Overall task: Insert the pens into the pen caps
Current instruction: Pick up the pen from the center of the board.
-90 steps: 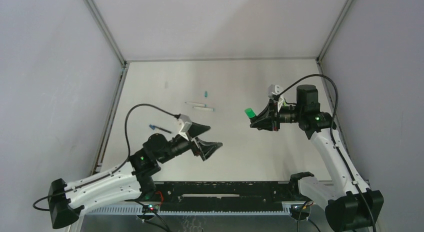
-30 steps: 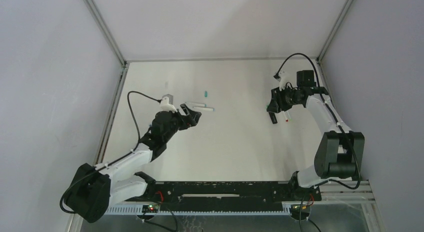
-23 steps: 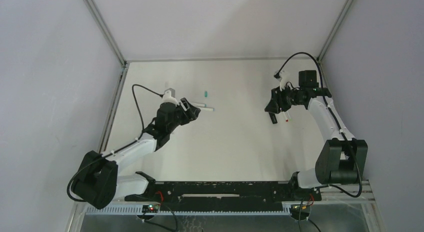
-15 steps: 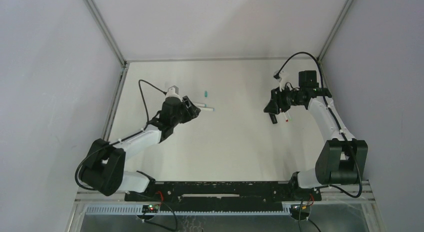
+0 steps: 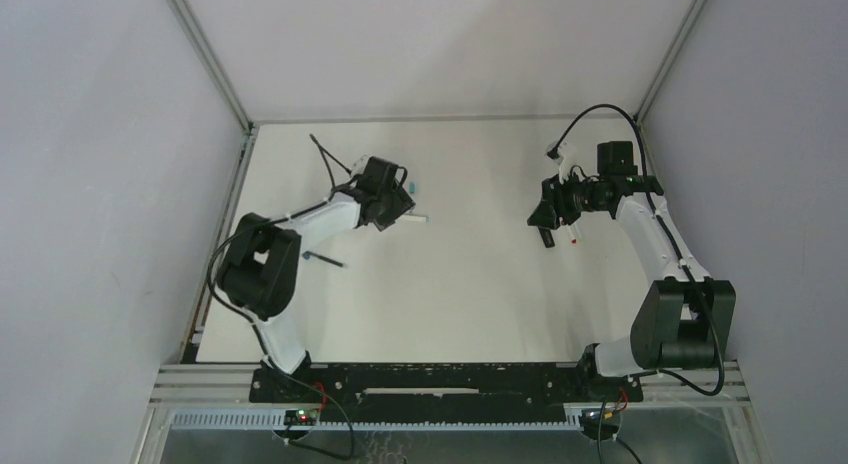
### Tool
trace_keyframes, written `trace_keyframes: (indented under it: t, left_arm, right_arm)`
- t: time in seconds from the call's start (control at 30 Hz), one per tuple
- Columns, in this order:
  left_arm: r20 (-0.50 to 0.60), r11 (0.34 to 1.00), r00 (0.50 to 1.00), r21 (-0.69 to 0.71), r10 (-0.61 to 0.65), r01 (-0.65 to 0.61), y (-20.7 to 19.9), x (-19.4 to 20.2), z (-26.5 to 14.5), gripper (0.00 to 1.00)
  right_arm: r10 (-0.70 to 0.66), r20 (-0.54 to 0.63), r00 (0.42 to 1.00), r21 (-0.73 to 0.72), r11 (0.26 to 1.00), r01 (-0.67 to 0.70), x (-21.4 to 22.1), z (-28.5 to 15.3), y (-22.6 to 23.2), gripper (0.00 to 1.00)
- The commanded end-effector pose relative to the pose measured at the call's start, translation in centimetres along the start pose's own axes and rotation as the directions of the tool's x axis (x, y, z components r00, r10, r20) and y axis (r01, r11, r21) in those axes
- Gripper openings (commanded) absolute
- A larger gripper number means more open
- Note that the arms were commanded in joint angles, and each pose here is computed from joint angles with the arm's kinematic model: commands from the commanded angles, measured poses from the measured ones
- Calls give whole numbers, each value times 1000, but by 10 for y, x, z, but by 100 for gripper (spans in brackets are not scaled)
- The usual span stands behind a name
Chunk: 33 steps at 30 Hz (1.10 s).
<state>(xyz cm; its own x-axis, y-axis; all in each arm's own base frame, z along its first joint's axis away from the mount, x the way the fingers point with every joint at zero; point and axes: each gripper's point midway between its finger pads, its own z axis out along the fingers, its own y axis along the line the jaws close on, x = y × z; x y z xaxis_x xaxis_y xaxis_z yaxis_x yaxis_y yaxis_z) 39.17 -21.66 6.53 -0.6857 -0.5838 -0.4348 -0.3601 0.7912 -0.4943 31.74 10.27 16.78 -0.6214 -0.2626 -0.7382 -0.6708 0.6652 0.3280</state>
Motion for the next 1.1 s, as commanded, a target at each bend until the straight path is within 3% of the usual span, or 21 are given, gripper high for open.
trace_keyframes:
  t: [0.0,0.13,0.4,0.8,1.07]
  left_arm:
    - [16,974,999,-225,-28,30,4,-11,-8,64]
    - [-23,954,1000,-299,-19,12,5,-6,0,63]
    - [-43,956,999,-294,-3,-10,-13,-5,13,60]
    - [-79,920,997,-389,16,-45,-8,-2,38,59]
    - [-113,921,993,-383,30,-71,-10,3,43,51]
  right_arm:
    - [-43,29,999,2,999,43,-11,-6,1,50]
    - [-46,29,999,4,999,46,-11,-6,1,50]
    - [-44,25,999,7,999,44,-10,-5,-1,50]
    - [-47,28,999,8,999,47,-11,-6,0,50]
    - [-51,30,998,7,999,50,-11,-7,1,49]
